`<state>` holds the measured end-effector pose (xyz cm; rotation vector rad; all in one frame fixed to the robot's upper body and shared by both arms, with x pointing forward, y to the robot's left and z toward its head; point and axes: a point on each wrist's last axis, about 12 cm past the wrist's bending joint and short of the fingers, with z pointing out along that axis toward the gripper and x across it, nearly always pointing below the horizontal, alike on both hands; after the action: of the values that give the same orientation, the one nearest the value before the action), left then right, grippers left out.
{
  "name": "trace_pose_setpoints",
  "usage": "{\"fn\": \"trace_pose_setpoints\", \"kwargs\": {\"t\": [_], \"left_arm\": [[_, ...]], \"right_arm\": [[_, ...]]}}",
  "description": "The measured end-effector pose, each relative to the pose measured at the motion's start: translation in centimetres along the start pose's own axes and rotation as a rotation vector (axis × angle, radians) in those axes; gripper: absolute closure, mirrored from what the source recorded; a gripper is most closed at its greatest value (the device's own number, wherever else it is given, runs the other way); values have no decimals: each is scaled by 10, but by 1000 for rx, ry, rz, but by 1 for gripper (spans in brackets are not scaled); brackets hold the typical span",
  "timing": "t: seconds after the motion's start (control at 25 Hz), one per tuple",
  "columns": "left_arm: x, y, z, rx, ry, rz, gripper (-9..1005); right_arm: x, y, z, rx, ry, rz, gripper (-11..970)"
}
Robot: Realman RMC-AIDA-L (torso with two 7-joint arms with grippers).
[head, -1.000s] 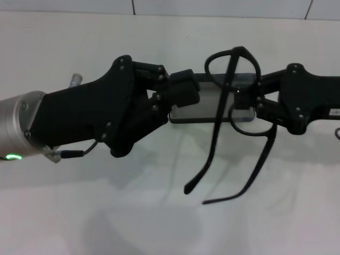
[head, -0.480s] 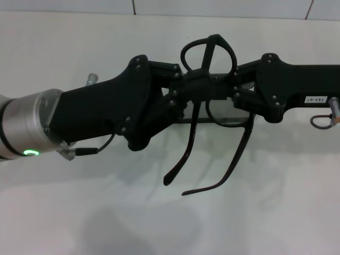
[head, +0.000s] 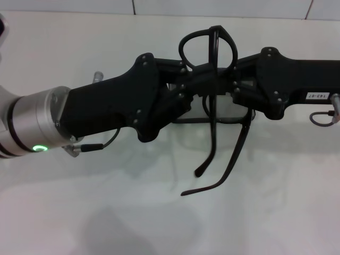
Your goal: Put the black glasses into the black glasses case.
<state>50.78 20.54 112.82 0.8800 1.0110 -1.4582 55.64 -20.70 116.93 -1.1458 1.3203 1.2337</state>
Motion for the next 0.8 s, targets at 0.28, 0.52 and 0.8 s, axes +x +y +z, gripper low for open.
{"fn": "trace_pose_setpoints", "kwargs": {"t": [0.28,0.52,0.8], "left_arm": [[2,1,1,-17,5,3,925],[5,3,1,-35,9,-2,925],[8,2,-1,-54,2,-8,925]], "right_arm": [[0,0,4,-19,-1,8,834],[2,-1,8,-28,-10,16,833],[2,-1,9,-35,-16,18,831]]}}
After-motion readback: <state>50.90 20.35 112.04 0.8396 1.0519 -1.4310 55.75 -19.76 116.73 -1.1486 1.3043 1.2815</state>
